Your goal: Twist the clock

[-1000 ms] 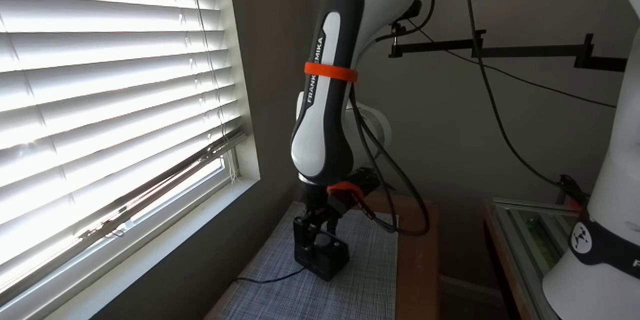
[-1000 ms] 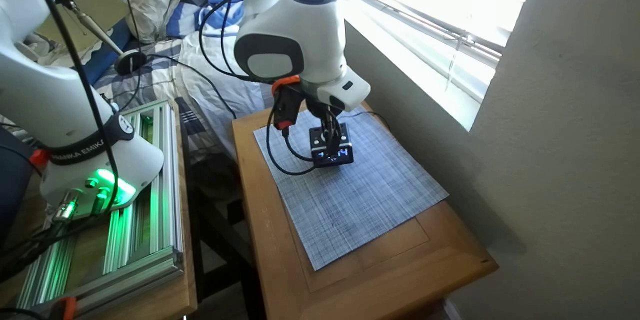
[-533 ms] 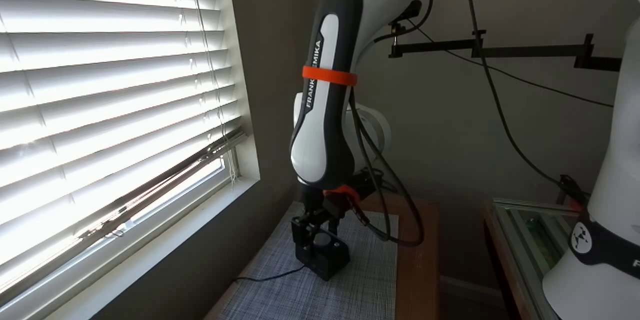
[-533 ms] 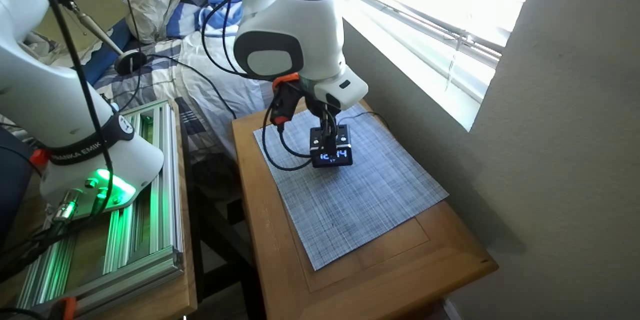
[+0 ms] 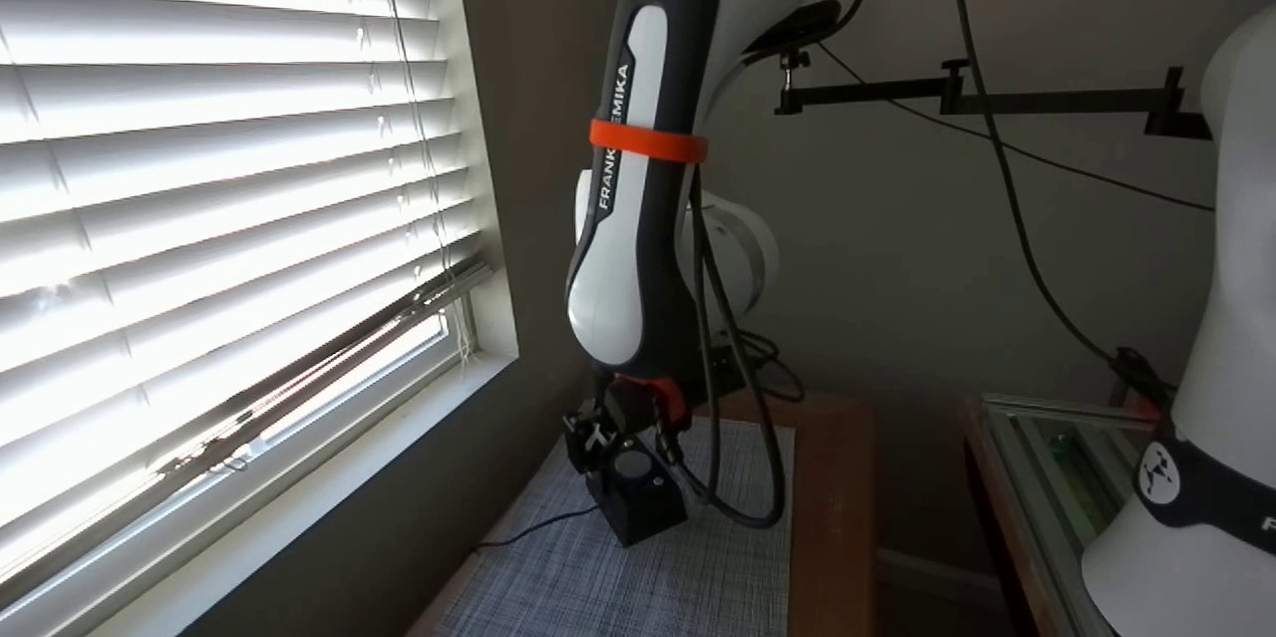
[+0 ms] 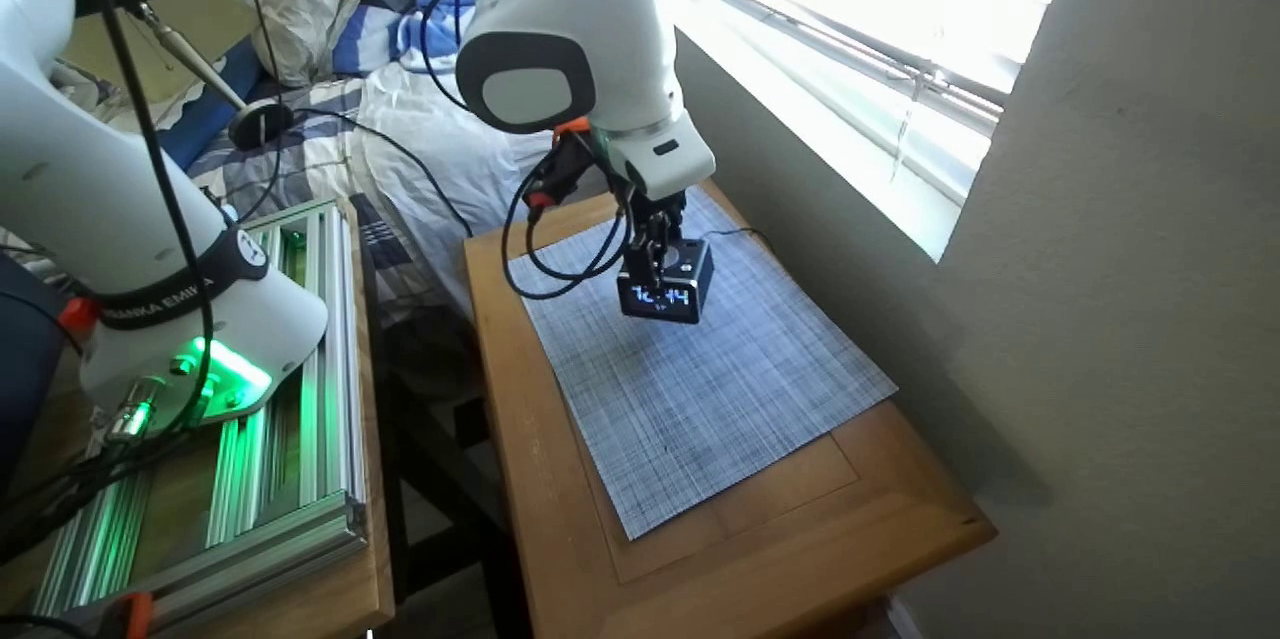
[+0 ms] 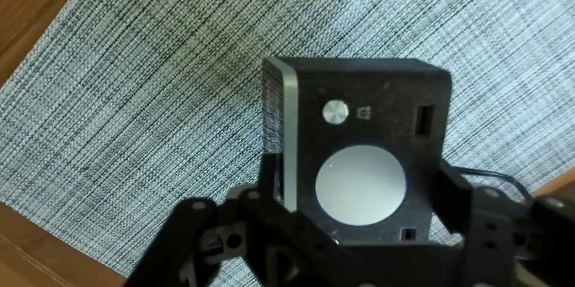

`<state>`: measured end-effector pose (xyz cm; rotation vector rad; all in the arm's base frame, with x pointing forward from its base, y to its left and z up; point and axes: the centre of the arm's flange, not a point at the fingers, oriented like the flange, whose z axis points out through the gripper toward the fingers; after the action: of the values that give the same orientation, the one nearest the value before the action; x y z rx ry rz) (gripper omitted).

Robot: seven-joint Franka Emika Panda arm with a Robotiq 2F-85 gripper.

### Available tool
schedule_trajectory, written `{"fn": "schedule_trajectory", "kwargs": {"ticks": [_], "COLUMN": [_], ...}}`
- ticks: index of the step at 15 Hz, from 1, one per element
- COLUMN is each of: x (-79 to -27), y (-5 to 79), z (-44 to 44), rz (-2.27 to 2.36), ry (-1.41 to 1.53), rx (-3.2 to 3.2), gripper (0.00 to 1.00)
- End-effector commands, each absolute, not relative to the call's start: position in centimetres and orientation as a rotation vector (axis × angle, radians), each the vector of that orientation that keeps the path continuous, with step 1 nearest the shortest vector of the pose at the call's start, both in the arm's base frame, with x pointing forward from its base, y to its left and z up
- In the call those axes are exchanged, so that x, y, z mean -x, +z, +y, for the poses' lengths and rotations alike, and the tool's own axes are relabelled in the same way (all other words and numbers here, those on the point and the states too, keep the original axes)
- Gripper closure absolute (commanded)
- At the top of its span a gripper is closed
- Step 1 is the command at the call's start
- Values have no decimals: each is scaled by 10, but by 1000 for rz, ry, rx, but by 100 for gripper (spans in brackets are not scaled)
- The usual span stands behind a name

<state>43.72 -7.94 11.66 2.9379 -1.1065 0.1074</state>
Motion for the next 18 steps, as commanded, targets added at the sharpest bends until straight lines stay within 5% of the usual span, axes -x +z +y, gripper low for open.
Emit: {"fn": "schedule_trajectory", "kwargs": {"ticks": [1,18], "x": [-431,-432], "y": [127,108], "z": [-81,-94], "rz": [-1307,-1819], "ry": [126,2], "rx": [-2875,-2618], "gripper": [45,45]}}
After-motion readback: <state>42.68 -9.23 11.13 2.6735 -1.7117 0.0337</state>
